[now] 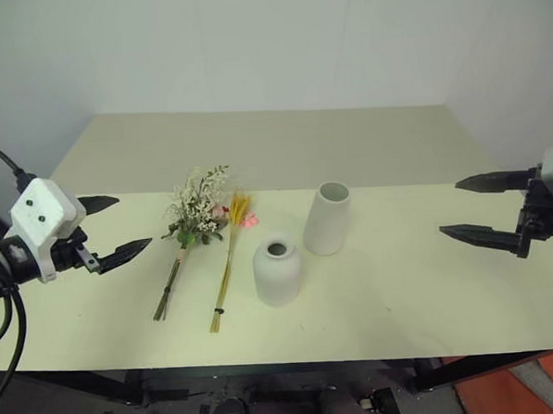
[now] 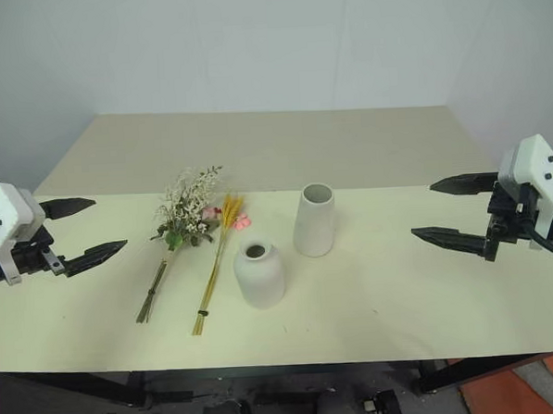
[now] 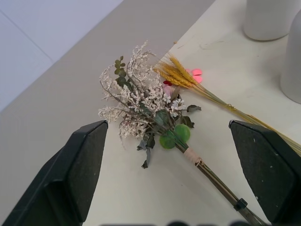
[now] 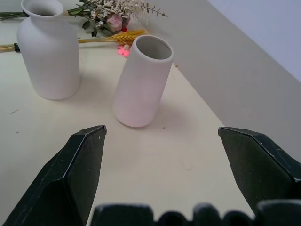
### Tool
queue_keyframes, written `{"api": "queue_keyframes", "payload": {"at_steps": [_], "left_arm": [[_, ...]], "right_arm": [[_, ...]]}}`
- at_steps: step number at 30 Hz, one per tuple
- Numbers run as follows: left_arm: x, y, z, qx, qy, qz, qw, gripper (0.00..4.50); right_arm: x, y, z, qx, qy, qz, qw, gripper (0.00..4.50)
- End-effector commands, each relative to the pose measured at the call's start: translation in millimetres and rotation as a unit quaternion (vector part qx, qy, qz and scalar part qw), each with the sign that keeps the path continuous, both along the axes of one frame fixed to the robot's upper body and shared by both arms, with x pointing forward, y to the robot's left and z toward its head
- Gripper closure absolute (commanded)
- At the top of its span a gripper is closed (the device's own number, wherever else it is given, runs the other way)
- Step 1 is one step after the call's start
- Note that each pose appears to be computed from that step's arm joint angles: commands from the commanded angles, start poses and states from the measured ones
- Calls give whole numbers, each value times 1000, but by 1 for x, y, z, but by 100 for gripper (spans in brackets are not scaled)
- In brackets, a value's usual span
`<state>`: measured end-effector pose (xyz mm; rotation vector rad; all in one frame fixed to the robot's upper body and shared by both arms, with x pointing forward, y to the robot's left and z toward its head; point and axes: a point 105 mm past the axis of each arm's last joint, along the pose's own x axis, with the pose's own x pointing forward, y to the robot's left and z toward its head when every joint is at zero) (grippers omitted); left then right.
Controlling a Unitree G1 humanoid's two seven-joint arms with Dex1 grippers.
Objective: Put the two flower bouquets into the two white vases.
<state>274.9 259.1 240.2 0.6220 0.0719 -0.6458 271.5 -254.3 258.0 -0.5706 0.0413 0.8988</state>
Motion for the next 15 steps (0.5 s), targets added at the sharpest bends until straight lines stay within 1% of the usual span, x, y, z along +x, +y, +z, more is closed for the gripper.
{"api": "queue_keyframes", "payload": {"at_steps": [1, 8, 9, 11, 13, 15], "left_arm": [[0, -1, 9, 3, -19, -3, 1000, 1], [-1, -3, 13, -4, -30, -4, 1000, 1], [1, 0, 10, -6, -20, 11, 1000, 1], [6, 6, -3, -17, 13, 39, 999, 1], [21, 12, -29, -38, 52, 93, 994, 1], [39, 8, -47, -75, 76, 137, 985, 1]], "right_arm": [[-6, 0, 19, -12, -34, -2, 999, 2], [-6, 0, 18, -12, -34, -2, 999, 2], [-6, 1, 18, -12, -34, -1, 999, 2], [-6, 2, 18, -12, -34, 1, 999, 2], [-5, 4, 17, -9, -33, 4, 999, 2], [-4, 6, 15, -9, -31, 5, 999, 2]]}}
